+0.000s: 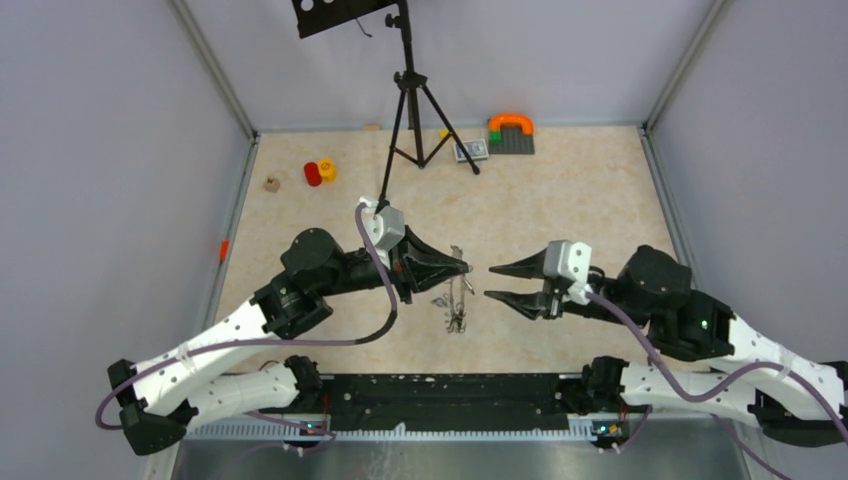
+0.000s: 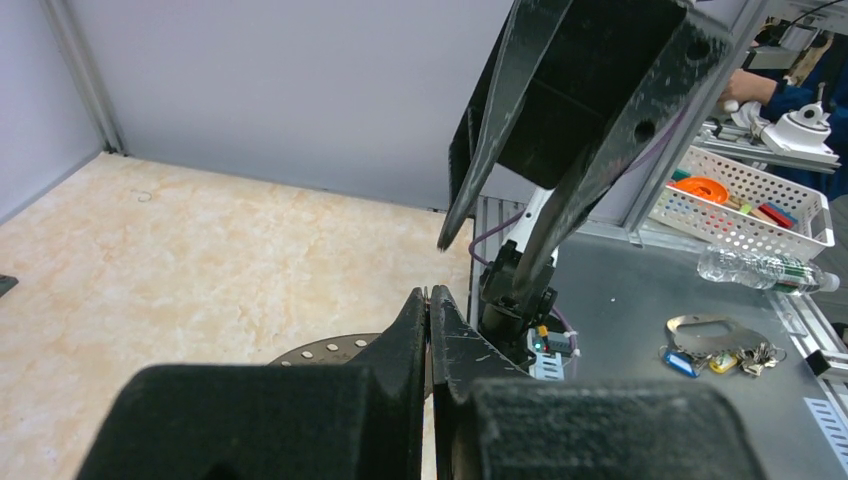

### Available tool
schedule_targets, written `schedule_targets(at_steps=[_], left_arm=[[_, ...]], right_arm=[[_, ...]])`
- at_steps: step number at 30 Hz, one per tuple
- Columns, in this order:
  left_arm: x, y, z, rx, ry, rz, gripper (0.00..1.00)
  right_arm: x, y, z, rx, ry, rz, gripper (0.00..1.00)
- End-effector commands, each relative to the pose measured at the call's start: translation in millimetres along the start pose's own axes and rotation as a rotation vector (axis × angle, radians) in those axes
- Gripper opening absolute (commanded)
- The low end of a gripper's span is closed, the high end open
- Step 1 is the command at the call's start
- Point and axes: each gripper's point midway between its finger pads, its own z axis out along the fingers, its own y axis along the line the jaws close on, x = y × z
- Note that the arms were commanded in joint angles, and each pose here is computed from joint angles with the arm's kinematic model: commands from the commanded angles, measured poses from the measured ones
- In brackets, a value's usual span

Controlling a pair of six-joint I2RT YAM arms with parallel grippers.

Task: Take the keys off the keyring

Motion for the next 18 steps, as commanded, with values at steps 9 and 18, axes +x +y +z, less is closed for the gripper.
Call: schedule_targets(at_steps=[9,18], left_arm=[[-29,-7,-2,0.021,-0.104,0.038,0.00],[-29,-9,-3,0.027,-0.101,0.040,0.00]], right_arm=[[-22,-26,11,0.193,-0.242,0.171,0.36],[-26,-23,16,0.174,-0.294,0.185,0.38]])
